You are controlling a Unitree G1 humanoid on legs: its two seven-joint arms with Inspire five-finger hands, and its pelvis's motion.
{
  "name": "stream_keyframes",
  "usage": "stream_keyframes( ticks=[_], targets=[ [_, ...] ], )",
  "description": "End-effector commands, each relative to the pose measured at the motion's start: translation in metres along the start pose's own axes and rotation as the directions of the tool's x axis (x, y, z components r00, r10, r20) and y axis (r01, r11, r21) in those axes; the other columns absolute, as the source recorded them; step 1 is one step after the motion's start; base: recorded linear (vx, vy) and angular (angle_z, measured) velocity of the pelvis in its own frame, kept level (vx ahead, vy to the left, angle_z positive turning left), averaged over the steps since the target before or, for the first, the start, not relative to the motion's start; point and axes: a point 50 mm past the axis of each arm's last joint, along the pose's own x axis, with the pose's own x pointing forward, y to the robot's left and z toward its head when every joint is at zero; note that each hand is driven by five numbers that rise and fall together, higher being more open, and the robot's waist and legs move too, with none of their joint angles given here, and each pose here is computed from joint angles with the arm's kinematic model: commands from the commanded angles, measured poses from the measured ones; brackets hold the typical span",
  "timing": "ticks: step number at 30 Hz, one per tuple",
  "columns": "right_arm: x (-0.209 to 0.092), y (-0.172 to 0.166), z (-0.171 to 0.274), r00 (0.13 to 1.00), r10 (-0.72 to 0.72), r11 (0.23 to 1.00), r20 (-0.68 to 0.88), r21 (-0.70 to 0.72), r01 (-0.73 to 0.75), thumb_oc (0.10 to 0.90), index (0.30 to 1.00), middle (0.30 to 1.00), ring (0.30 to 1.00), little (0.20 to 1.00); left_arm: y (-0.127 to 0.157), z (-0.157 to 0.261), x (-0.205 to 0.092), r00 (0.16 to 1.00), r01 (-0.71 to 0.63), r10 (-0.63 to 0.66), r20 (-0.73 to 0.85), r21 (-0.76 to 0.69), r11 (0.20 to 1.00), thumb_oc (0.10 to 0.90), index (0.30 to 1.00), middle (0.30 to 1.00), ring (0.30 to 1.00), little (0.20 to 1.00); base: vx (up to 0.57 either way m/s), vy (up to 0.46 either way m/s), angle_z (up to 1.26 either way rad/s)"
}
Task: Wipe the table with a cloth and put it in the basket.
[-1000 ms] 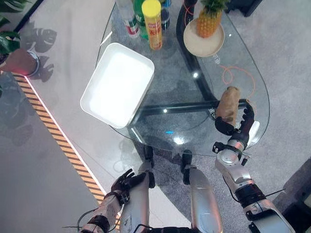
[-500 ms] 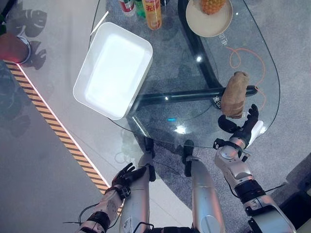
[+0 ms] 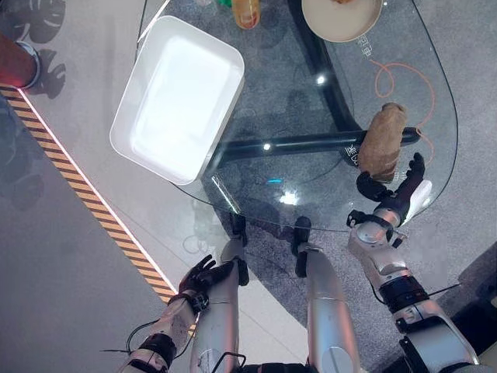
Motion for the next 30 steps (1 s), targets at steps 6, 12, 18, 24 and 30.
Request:
stream_keyframes(
  ticks=[6, 12, 18, 24, 30],
  targets=[
    [0.019, -0.018, 0.028, 0.991, -0.087, 0.993, 0.104, 0.088, 0.078, 0.8, 0.9, 0.9, 0.9, 0.9, 0.001, -0.018, -0.005, 0.998, -0.007, 0.007, -0.061, -0.001, 1.0, 0.8, 0.9, 0.9, 0.9, 0.9, 0.0, 0.0, 0.0],
    [0.026, -0.016, 0.029, 0.994, -0.089, 0.993, 0.071, 0.082, 0.083, 0.8, 0.9, 0.9, 0.9, 0.9, -0.005, -0.011, -0.003, 0.999, 0.012, -0.011, -0.04, 0.005, 1.0, 0.8, 0.9, 0.9, 0.9, 0.9, 0.0, -0.002, 0.02],
    [0.025, -0.012, 0.021, 0.998, -0.06, 0.996, 0.025, 0.064, 0.058, 0.8, 0.9, 0.9, 0.9, 0.9, -0.006, -0.007, -0.003, 0.999, 0.013, -0.013, -0.03, 0.013, 1.0, 0.8, 0.9, 0.9, 0.9, 0.9, 0.0, 0.0, 0.0],
    [0.029, -0.012, 0.018, 0.998, -0.053, 0.997, 0.021, 0.063, 0.051, 0.69, 0.806, 0.806, 0.806, 0.79, -0.008, -0.005, -0.002, 0.999, 0.027, -0.027, -0.024, 0.019, 0.999, 0.8, 0.9, 0.9, 0.9, 0.9, 0.0, 0.0, 0.0],
    [0.038, -0.013, 0.031, 0.995, -0.066, 0.996, 0.07, 0.059, 0.062, 0.676, 0.794, 0.794, 0.794, 0.776, -0.011, -0.002, -0.001, 0.999, 0.029, -0.028, -0.022, 0.02, 0.999, 0.8, 0.9, 0.9, 0.9, 0.9, 0.0, 0.0, 0.0]
  ],
)
